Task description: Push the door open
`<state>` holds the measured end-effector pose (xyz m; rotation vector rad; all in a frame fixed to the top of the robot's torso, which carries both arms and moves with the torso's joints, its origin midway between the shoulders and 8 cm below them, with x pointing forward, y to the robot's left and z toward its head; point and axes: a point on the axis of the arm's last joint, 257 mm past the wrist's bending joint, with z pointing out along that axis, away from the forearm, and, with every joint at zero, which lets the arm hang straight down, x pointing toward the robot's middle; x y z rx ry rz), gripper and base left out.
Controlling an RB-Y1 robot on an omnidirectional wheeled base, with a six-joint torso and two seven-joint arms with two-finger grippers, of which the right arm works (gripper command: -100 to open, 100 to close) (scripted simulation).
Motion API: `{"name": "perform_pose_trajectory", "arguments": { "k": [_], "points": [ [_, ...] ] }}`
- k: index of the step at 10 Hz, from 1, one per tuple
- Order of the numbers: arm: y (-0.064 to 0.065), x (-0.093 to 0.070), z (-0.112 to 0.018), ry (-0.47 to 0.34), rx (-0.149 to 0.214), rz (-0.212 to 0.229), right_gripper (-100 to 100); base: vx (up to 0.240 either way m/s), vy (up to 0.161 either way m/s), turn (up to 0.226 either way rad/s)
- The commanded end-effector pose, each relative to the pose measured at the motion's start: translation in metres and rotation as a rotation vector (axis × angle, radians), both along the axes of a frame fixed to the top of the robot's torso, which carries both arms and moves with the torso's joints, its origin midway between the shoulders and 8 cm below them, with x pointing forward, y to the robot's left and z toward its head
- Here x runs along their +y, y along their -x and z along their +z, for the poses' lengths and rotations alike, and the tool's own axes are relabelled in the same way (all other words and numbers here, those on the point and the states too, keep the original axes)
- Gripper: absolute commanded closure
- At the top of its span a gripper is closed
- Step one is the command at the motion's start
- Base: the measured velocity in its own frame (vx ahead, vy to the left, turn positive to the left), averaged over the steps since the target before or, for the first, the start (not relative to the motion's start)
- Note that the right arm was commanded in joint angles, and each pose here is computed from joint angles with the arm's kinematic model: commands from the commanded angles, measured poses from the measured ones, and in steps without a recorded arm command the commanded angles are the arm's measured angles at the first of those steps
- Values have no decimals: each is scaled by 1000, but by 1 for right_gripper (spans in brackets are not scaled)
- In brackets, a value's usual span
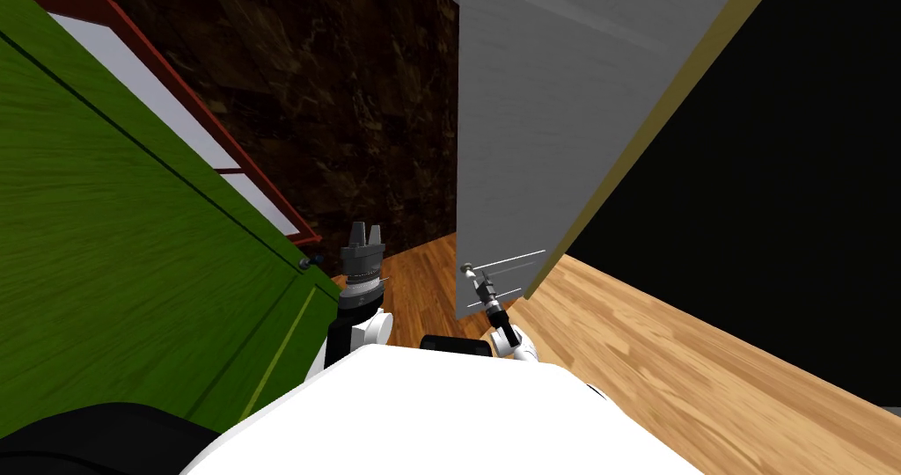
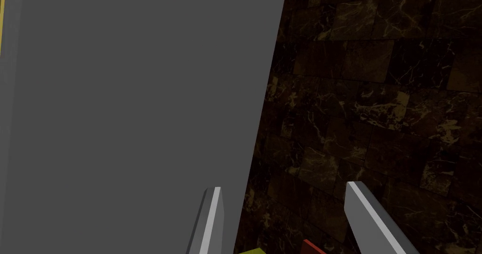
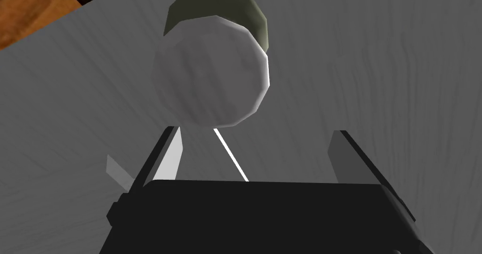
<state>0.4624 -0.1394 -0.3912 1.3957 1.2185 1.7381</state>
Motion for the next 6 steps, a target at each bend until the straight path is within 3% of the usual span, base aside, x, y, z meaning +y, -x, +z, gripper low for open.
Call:
{"name": "perform_pose_trajectory", "arguments": {
  "k": [1, 2, 6],
  "points": [
    [1, 2, 0, -67, 21, -6, -100, -50, -42, 59],
    [1, 2, 0, -75, 23, -5, -100, -40, -32, 29],
    [4, 8, -1, -229, 70, -17, -100, -45, -43, 41]
  ]
}}
